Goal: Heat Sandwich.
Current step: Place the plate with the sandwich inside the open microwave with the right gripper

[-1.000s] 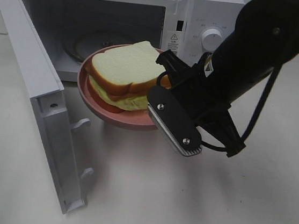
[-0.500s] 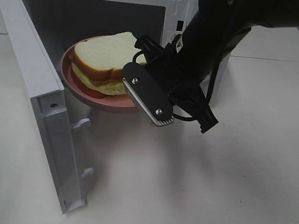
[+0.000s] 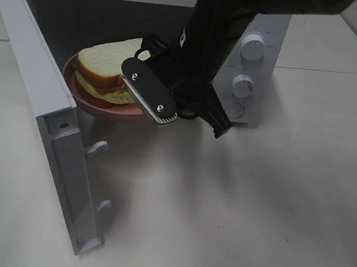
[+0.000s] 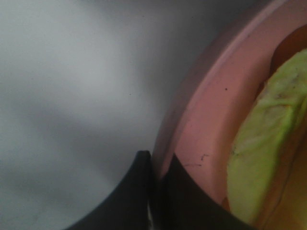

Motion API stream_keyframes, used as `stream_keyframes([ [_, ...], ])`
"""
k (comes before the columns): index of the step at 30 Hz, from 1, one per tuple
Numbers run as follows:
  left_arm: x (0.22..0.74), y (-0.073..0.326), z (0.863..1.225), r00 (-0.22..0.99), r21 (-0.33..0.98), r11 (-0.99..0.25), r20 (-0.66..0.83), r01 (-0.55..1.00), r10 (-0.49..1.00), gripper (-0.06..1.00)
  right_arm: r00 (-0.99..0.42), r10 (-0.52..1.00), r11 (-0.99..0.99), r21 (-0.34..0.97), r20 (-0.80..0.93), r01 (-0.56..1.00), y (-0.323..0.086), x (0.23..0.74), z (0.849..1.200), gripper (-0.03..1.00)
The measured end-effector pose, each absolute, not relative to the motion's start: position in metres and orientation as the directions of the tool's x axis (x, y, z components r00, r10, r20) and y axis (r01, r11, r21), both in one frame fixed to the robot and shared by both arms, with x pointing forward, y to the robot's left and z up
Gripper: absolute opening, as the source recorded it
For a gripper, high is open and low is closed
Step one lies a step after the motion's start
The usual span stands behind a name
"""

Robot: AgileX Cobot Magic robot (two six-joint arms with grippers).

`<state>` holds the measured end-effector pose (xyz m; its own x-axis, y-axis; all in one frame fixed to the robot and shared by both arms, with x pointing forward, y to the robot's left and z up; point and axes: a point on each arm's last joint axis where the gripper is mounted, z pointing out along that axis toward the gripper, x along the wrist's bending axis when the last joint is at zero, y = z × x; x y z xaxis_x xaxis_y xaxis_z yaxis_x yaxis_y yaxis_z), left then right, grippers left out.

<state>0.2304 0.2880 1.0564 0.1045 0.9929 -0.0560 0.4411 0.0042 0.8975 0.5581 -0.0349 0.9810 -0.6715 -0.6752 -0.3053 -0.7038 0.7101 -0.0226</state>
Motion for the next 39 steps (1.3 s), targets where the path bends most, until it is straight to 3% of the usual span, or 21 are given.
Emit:
stream_keyframes([
  [20,0.23,0.288,1.056,0.105,0.897,0.004,-0.056,0.441,0.993,0.96,-0.733,-0.604,0.776,-0.022,-0.314,-0.63,-0.003,0.602,0.977,0.05],
  [39,0.23,0.288,1.056,0.105,0.897,0.004,-0.056,0.441,0.993,0.96,-0.814,-0.444,0.882,-0.023,-0.375,-0.471,0.023,0.643,0.956,0.05],
])
